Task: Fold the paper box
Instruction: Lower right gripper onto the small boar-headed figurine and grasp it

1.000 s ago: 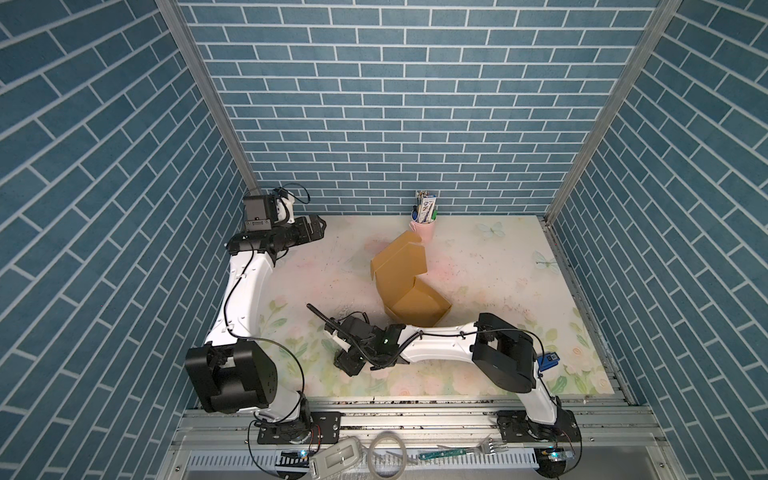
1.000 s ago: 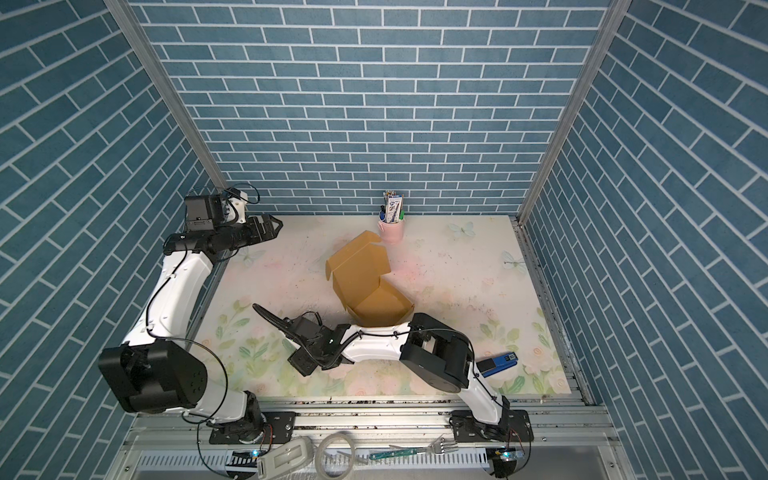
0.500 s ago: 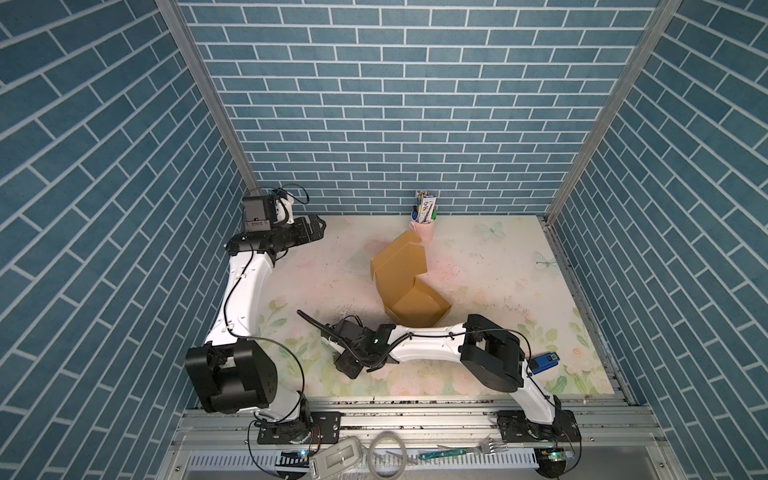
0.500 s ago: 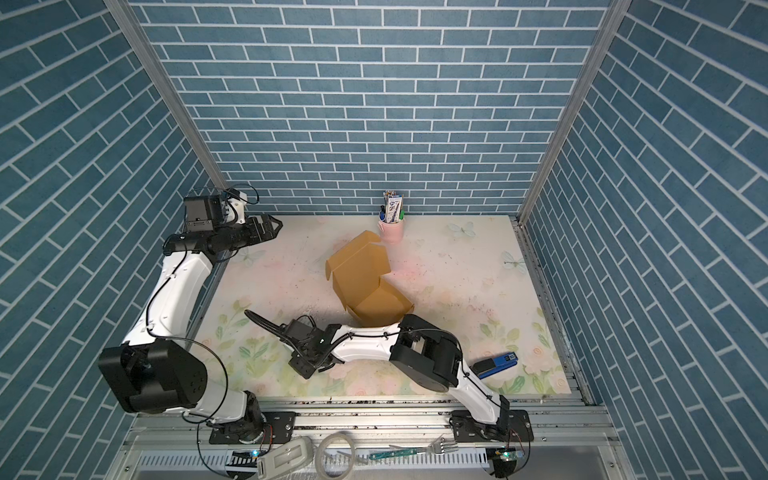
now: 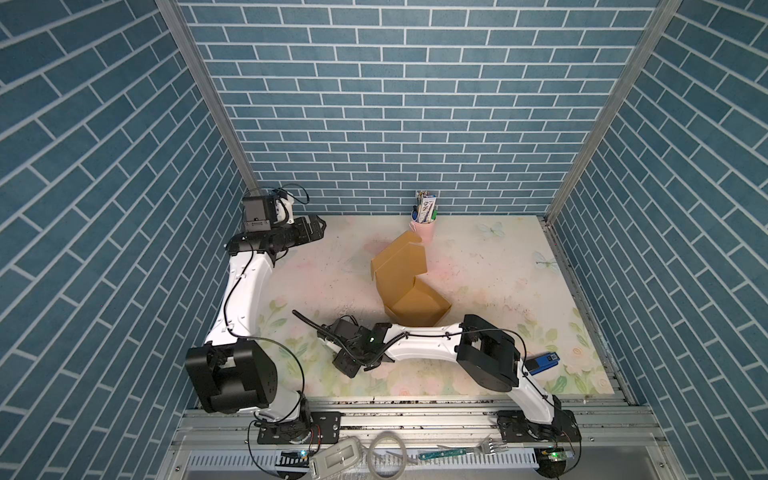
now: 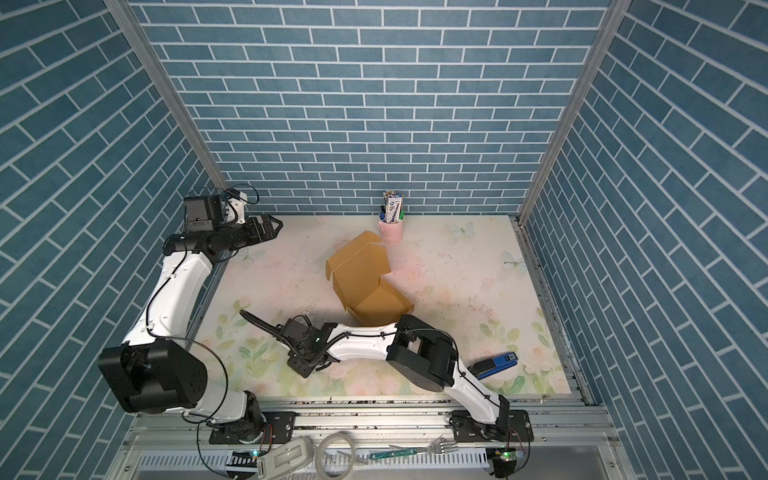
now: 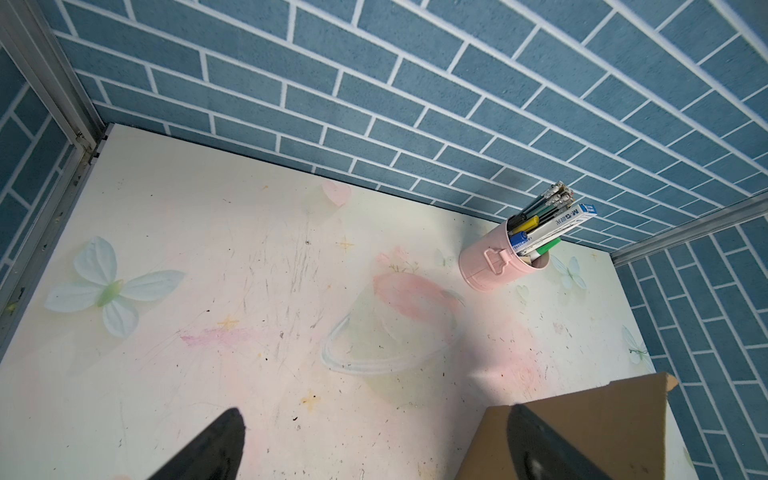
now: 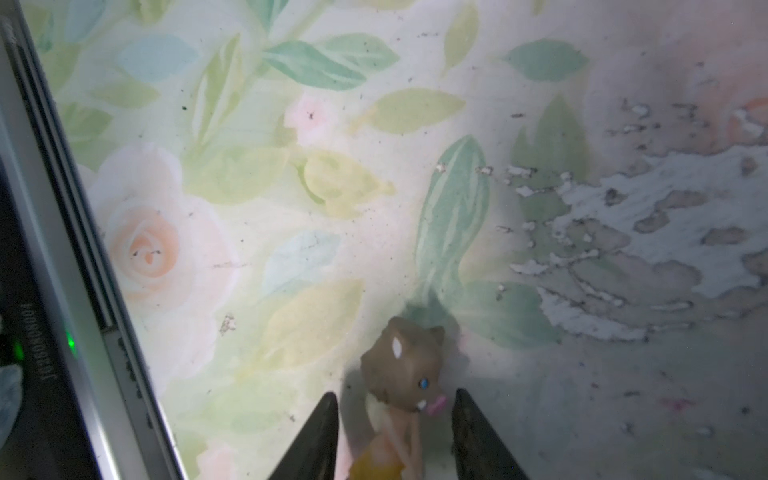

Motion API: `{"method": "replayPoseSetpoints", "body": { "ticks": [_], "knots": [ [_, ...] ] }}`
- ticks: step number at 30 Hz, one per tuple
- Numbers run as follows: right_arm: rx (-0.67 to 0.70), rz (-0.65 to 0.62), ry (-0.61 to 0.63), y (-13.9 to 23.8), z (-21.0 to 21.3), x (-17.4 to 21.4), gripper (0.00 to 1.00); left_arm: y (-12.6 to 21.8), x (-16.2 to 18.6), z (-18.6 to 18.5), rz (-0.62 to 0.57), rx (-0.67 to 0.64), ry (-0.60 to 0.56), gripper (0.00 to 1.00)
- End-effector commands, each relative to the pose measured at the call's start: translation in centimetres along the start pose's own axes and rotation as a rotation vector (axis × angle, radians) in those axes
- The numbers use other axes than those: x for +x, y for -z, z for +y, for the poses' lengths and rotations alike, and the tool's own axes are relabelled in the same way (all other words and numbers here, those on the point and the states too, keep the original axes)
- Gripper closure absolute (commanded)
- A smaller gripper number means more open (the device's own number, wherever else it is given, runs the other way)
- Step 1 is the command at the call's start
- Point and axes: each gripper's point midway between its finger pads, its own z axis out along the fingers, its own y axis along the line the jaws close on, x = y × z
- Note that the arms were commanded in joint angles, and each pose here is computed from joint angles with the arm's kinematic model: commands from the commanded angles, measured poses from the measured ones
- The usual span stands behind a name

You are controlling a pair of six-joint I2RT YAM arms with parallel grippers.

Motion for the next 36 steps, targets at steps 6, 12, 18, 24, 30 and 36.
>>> {"method": "replayPoseSetpoints", "body": {
  "ticks": [6, 12, 18, 24, 30, 36],
  "knots": [
    [0.013, 0.066, 0.037, -1.5, -0.2, 1.7, 0.68, -0.1, 0.2, 0.3, -0.001, 0.004, 0.002, 0.00],
    [0.016, 0.041, 0.047, -1.1, -0.2, 1.4, 0.79, 0.1, 0.1, 0.3, -0.007, 0.002, -0.002, 0.00],
    [0.022, -0.015, 0.077, 0.3, -0.3, 0.5, 0.84, 0.3, -0.1, -0.1, -0.014, 0.015, -0.004, 0.00],
    [0.013, -0.088, 0.081, 2.8, 0.0, -0.4, 0.84, 0.5, -0.2, -0.1, -0.024, 0.019, -0.005, 0.00],
    [0.017, -0.142, 0.070, 5.0, 0.0, -0.7, 0.84, 0.5, -0.2, -0.2, -0.026, 0.025, -0.003, 0.00],
    [0.016, -0.186, 0.068, 7.4, 0.0, -1.0, 0.84, 0.1, -0.1, -0.5, -0.018, 0.050, 0.000, 0.00]
  ]
}}
